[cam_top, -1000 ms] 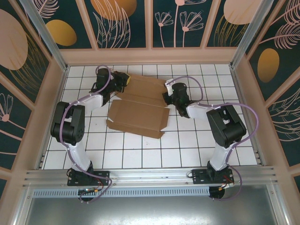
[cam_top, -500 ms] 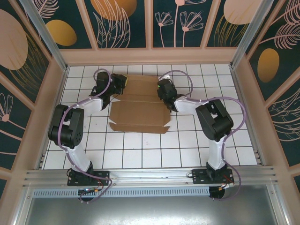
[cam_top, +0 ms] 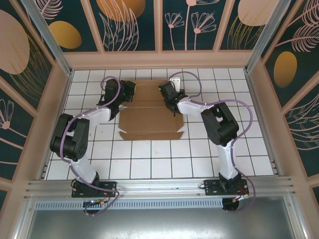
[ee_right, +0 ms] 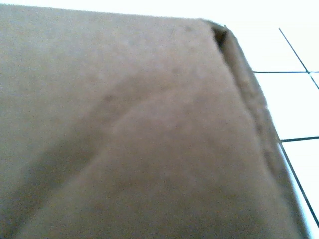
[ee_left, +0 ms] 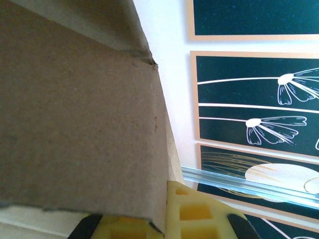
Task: Fold the paper box
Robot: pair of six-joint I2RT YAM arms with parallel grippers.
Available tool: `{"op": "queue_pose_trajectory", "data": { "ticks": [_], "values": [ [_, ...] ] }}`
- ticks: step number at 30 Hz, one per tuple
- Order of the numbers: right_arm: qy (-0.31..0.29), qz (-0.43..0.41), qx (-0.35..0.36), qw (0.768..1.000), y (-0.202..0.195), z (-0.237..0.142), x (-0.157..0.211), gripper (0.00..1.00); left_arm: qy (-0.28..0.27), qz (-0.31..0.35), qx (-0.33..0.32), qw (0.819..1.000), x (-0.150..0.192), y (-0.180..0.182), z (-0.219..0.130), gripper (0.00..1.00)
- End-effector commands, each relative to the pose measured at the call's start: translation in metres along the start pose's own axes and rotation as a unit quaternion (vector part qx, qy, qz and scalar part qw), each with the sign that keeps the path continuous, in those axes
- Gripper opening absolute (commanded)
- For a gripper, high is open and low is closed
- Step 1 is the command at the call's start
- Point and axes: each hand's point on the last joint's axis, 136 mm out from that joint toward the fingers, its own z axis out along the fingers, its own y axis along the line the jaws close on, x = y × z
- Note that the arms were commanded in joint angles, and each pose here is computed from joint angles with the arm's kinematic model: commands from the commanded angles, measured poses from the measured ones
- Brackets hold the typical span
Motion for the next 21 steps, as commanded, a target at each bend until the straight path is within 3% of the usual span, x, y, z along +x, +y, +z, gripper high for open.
{"op": "queue_pose_trajectory", "data": {
  "ticks": [1,7,13,15,17,21],
  "values": [
    [0.039,-0.013,0.056,0.998,-0.017,0.011,0.034,0.00,0.039,-0.009,-0.033,0.999,0.027,0.018,-0.004,0.00],
    [0.040,0.015,0.103,0.994,-0.026,0.012,0.032,0.00,0.027,-0.021,-0.046,0.998,0.028,0.043,-0.006,0.00],
    [0.043,0.029,0.080,0.995,-0.015,0.011,0.025,0.00,0.031,-0.017,-0.044,0.998,0.036,0.038,-0.003,0.00],
    [0.033,0.025,0.047,0.998,-0.009,0.006,0.018,0.12,0.026,-0.014,-0.046,0.998,0.034,0.038,-0.003,0.00],
    [0.007,0.022,-0.001,1.000,-0.003,-0.006,0.005,0.42,0.024,-0.012,-0.051,0.998,0.033,0.040,-0.002,0.00],
    [-0.054,0.012,-0.078,0.995,0.000,-0.038,-0.024,0.73,0.021,-0.014,-0.057,0.998,0.032,0.046,-0.001,0.00]
  ]
}}
